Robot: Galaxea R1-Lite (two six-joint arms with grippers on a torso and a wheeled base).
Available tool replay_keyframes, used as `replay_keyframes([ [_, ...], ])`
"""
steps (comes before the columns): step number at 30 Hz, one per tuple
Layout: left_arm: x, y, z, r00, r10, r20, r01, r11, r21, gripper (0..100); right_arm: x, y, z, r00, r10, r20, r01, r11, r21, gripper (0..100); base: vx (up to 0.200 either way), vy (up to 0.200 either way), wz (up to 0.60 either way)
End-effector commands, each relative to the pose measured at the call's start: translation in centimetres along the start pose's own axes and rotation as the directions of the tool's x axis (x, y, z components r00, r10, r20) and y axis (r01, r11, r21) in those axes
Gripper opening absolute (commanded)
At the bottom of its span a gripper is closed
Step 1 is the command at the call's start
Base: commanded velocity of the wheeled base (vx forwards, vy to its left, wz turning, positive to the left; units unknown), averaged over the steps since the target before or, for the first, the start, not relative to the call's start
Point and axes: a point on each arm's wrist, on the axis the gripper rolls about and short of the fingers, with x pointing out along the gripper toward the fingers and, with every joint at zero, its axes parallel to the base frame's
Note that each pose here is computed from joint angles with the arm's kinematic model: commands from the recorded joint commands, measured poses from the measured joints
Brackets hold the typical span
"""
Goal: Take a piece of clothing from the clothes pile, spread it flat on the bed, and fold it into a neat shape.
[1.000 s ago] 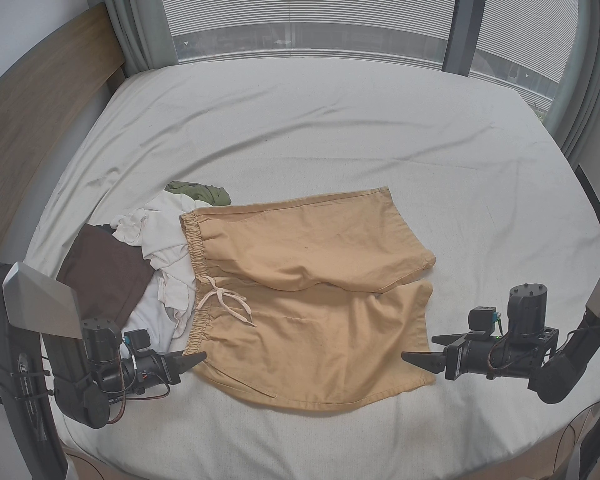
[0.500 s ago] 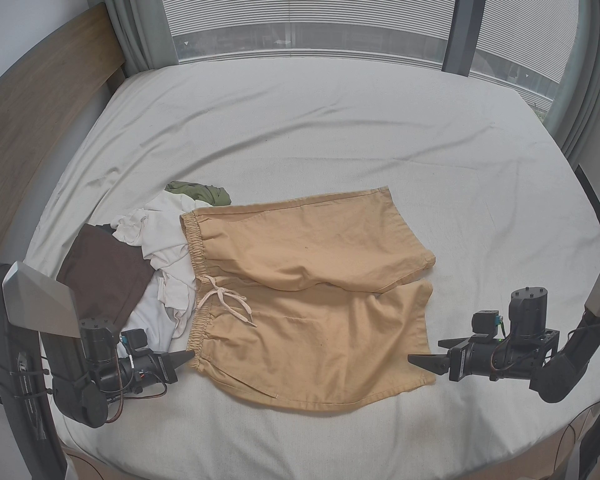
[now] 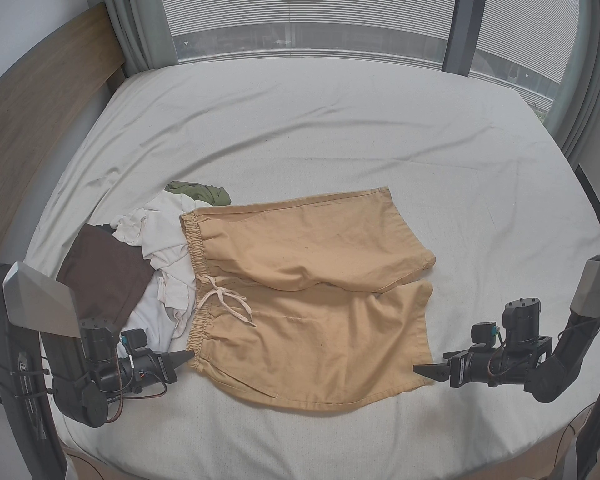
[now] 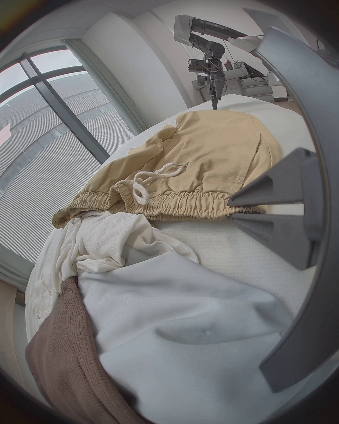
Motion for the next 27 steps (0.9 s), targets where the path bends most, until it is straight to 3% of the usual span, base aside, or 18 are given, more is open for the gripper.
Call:
replay_keyframes([
  [1, 0.0, 0.1, 0.2, 1.000, 0.001, 0.007, -0.001, 1.000, -0.001, 0, 0.2, -0.1, -0.2, 1.000, -0.001, -0.009, 0.001, 1.000, 0.005, 100, 0.000, 0.000, 0.00],
  [2, 0.0, 0.1, 0.2, 1.000, 0.001, 0.007, -0.001, 1.000, -0.001, 100, 0.2, -0.1, -0.2, 1.000, -0.001, -0.009, 0.001, 1.000, 0.005, 100, 0.000, 0.000, 0.00],
  [19, -1.1, -0.4, -1.2, 0.999, 0.006, -0.052, -0.008, 0.999, -0.031, 100, 0.3, 0.0, -0.2, 1.000, 0.002, -0.012, -0.002, 1.000, 0.003, 100, 0.000, 0.000, 0.00],
  [20, -1.1, -0.4, -1.2, 0.999, 0.006, -0.052, -0.007, 1.000, -0.031, 0, 0.3, 0.0, -0.2, 1.000, 0.002, -0.010, -0.002, 1.000, 0.002, 100, 0.000, 0.000, 0.00],
  [27, -0.7, -0.3, -0.9, 0.999, 0.000, -0.039, -0.001, 1.000, -0.024, 0, 0.2, 0.0, -0.3, 1.000, 0.002, -0.014, -0.002, 1.000, 0.004, 100, 0.000, 0.000, 0.00],
])
